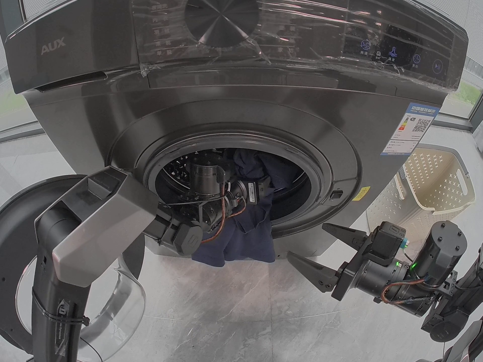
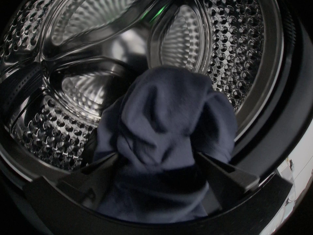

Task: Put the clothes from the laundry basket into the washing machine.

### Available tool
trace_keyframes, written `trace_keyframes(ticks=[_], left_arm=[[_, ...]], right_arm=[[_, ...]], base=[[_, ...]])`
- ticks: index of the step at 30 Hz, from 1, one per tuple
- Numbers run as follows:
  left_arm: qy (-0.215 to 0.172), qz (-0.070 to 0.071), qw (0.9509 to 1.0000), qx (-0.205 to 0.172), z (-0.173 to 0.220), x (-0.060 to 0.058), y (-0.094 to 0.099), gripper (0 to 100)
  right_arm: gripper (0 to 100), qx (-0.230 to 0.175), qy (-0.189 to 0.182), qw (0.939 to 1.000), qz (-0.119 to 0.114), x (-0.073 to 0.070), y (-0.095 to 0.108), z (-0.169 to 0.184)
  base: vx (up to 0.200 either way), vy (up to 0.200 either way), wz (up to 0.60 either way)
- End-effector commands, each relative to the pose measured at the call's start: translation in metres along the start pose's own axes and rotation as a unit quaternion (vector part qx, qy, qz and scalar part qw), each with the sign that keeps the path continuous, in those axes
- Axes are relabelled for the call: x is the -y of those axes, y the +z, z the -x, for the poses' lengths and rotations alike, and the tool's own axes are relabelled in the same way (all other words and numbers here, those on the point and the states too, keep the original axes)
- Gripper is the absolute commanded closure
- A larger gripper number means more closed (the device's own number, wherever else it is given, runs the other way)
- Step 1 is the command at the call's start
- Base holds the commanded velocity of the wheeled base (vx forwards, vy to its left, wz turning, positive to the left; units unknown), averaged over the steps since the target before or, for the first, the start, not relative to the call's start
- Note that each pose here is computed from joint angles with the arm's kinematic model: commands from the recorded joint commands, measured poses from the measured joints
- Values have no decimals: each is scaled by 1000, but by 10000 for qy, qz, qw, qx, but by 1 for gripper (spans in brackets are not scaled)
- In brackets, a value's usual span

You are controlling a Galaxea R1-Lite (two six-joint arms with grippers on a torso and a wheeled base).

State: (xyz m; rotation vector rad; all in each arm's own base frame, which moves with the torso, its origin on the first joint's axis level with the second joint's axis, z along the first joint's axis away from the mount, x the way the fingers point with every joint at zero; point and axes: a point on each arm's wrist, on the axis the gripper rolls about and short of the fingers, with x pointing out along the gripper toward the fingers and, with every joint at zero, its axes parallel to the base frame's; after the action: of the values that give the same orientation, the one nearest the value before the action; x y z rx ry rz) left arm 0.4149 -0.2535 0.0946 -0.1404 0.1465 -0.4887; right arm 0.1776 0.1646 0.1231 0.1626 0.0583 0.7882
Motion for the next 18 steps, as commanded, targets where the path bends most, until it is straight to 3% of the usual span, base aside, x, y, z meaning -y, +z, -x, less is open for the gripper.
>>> trace_keyframes(ticks=[1, 6, 12, 18], left_arm=[[124, -6, 9999, -6, -26, -10, -12, 100], [238, 14, 9996, 139, -34, -9, -18, 100], [755, 238, 9909, 1090, -55, -17, 15, 100], [923, 450, 9827, 1539, -55, -26, 40, 100]], right_arm=[[0, -14, 9, 10000, -9, 0, -1, -1], [0, -14, 9, 10000, -2, 0, -1, -1], [0, -6, 10, 10000, -1, -1, -1, -2], [0, -7, 18, 10000, -1, -1, -1, -2]], base=[[0, 0, 0], [0, 0, 0], [0, 0, 0], [0, 0, 0]])
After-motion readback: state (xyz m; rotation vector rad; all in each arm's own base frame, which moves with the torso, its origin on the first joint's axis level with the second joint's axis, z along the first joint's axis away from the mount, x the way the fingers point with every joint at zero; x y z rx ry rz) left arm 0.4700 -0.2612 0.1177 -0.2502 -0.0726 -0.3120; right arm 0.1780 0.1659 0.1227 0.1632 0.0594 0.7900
